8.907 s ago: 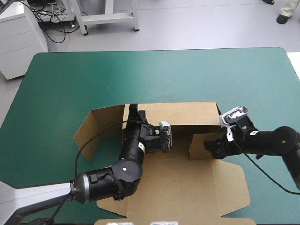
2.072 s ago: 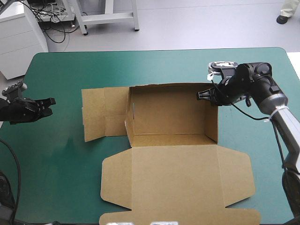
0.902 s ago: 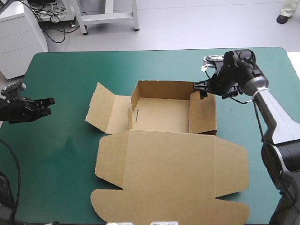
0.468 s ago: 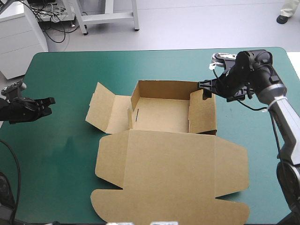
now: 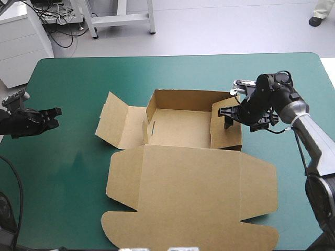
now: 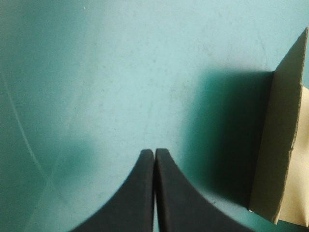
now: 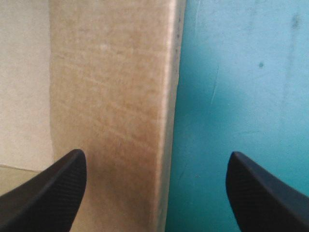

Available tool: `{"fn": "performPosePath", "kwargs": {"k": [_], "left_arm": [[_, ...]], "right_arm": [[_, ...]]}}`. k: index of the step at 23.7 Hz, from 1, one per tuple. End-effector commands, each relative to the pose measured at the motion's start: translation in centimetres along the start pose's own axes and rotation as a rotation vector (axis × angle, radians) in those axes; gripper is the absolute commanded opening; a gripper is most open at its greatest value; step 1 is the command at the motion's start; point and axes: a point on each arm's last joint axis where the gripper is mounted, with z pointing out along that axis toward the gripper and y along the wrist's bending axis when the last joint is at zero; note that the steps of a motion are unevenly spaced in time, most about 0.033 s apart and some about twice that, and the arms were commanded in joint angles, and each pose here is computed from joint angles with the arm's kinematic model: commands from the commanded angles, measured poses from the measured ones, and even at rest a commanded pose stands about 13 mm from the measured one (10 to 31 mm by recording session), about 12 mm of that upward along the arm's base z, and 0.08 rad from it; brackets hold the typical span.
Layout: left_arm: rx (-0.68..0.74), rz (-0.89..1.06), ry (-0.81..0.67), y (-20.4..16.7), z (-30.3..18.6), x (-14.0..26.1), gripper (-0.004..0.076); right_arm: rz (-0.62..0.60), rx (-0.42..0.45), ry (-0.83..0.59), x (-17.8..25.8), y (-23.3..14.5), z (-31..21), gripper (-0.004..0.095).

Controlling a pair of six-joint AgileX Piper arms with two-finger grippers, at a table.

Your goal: Fold the box

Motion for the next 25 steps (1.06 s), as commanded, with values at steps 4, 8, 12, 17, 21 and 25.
{"fn": "performPosePath", "kwargs": {"k": [4, 8, 12, 17, 21, 25], "left_arm": [[0.028, -0.006, -0.078, -1.1, -1.5, -0.7, -0.0032], [0.028, -0.006, -0.080, -1.1, -1.5, -0.7, -0.0032], [0.022, -0.004, -0.085, -1.0, -1.5, -0.8, -0.0032], [0.015, 0.000, -0.086, -0.9, -1.5, -0.8, -0.0032], [0.015, 0.000, -0.086, -0.9, -1.5, -0.8, -0.0032], [0.010, 0.005, -0.084, -0.9, -1.5, -0.8, -0.0032]], "right_arm": [[0.006, -0.018, -0.062, -1.0, 0.1, -0.1, 0.0734], [0.008, -0.009, -0.036, -1.2, 0.0, 1.1, 0.0734], [0.009, -0.009, -0.039, -1.4, 0.0, 1.4, 0.0727], [0.005, -0.001, -0.033, -1.3, -0.1, 1.3, 0.0235], [-0.024, 0.018, -0.003, -1.1, -0.3, 1.3, -0.0008], [-0.066, 0.028, 0.016, -1.0, -0.2, -0.1, -0.0008]]}}
